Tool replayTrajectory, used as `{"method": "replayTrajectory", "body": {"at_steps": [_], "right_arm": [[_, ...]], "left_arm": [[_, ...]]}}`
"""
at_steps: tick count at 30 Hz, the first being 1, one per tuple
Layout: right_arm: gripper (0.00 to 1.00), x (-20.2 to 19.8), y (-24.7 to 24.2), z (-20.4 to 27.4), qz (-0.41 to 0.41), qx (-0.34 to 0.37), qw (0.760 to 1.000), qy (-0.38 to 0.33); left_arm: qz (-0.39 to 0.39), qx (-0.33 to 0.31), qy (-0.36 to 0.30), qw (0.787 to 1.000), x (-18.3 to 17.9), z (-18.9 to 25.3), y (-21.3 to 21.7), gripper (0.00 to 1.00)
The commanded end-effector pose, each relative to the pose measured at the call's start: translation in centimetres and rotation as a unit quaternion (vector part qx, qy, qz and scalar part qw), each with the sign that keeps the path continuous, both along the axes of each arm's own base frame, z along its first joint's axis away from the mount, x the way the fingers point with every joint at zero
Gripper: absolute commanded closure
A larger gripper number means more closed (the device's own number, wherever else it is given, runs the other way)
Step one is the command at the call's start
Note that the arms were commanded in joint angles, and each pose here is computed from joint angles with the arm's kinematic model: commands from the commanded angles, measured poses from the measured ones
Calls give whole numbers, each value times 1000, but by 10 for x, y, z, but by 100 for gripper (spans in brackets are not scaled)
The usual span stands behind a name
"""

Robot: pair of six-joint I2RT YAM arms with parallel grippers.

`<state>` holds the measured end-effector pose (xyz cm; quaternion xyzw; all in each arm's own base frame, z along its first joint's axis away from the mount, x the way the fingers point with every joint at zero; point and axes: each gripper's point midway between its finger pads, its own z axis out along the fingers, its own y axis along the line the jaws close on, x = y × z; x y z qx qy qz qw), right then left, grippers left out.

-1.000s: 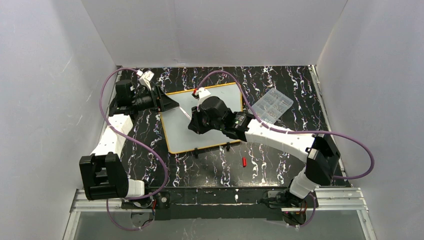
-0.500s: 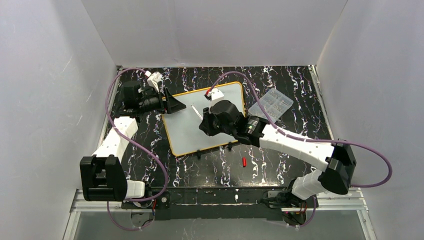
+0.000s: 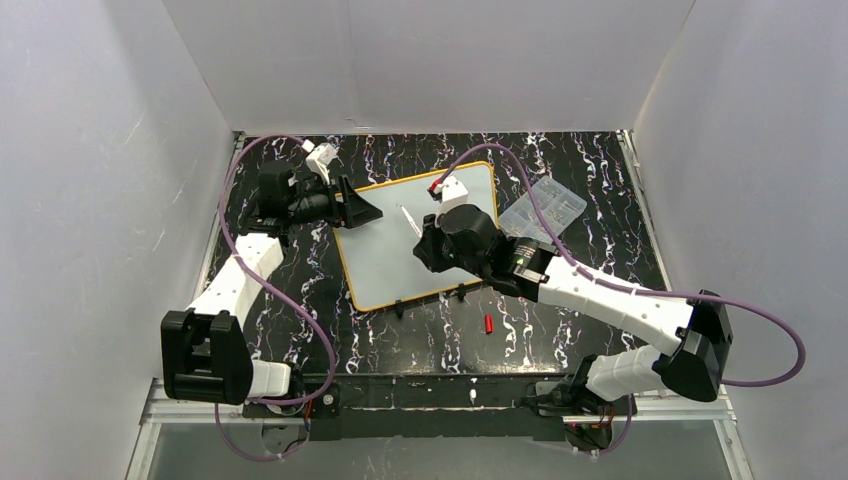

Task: Write a sentence on the whiteboard

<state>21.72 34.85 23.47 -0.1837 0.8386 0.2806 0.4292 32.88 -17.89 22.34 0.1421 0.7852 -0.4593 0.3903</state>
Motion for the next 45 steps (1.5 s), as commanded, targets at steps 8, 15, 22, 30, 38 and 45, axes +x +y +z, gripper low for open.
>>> {"method": "replayTrajectory", "body": {"at_steps": [8,15,22,30,38,45], "right_arm": [[99,-6,8,26,25,43,999,-20],[99,-8,23,25,55,38,998,-16],[99,0,47,22,62,24,998,-9],[99,6,74,11,79,5,997,4],[99,8,96,6,98,1,995,6],[99,12,107,8,99,3,995,1]], "left_arm": [[2,28,2,1000,-19,6,13,14],[49,22,-5,999,-16,15,50,2],[84,22,-16,996,-18,20,70,11],[119,61,-14,991,-17,13,82,39],[121,65,-18,990,-17,13,83,60],[119,69,-20,990,-16,11,84,69]]}}
